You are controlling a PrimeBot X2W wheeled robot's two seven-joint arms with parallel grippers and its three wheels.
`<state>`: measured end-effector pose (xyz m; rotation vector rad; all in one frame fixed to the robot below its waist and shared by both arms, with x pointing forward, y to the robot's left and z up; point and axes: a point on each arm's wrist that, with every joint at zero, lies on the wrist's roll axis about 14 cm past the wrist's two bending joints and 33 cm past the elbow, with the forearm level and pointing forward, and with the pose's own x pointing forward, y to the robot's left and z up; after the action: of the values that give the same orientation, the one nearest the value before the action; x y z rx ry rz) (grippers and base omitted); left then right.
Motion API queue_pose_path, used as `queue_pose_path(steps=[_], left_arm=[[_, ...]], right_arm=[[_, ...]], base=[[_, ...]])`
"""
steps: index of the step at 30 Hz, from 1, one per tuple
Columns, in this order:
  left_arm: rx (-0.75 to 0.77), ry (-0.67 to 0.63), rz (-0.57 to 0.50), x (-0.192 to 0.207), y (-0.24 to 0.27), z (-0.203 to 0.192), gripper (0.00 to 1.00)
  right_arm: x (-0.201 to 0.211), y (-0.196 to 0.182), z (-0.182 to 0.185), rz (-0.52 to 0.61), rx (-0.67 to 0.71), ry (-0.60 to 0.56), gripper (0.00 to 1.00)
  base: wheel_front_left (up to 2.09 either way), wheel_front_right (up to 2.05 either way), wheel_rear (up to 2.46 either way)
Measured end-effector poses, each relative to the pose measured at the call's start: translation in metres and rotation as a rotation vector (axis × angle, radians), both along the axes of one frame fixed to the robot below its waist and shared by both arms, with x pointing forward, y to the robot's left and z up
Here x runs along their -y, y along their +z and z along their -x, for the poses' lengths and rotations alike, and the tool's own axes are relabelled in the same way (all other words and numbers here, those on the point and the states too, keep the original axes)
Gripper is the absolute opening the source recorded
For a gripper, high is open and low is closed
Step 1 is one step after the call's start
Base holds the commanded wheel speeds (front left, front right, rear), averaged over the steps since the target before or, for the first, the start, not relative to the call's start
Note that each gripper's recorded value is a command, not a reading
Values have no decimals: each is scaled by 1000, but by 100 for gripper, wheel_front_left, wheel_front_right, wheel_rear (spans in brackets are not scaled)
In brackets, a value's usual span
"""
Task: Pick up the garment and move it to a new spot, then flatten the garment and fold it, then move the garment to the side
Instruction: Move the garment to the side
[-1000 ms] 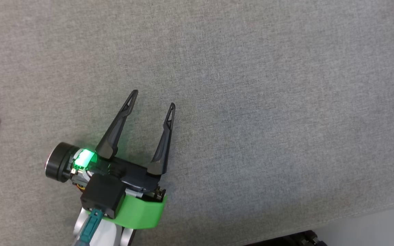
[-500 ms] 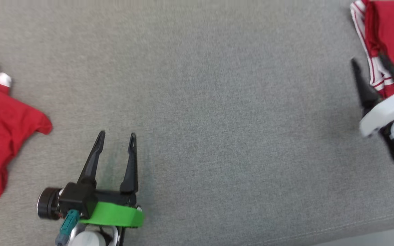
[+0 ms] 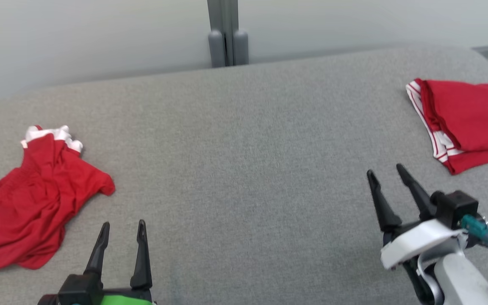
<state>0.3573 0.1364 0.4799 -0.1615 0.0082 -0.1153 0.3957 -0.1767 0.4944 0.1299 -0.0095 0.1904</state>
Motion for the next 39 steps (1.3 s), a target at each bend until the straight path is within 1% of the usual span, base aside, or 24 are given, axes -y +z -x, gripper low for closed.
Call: queue_pose_path(steps=[4,8,12,17,26,39], left_arm=[[23,19,5,-7,8,18,100],[59,35,-22,-13,18,35,100],[54,57,-23,-19,15,55,100],[62,58,-14,-20,16,69,100],[58,31,-16,-13,12,76,100],[41,30,-29,-14,6,79,100]], right_arm=[[-12,9,24,7,40,11,100],[-21,15,48,-2,69,15,100],[-24,15,69,-6,77,11,100],[-27,15,85,4,87,13,100],[-26,14,94,-5,91,2,100],[-29,16,93,-11,94,5,100]], base=[[0,0,0],[0,0,0],[0,0,0],[0,0,0],[0,0,0],[0,0,0]])
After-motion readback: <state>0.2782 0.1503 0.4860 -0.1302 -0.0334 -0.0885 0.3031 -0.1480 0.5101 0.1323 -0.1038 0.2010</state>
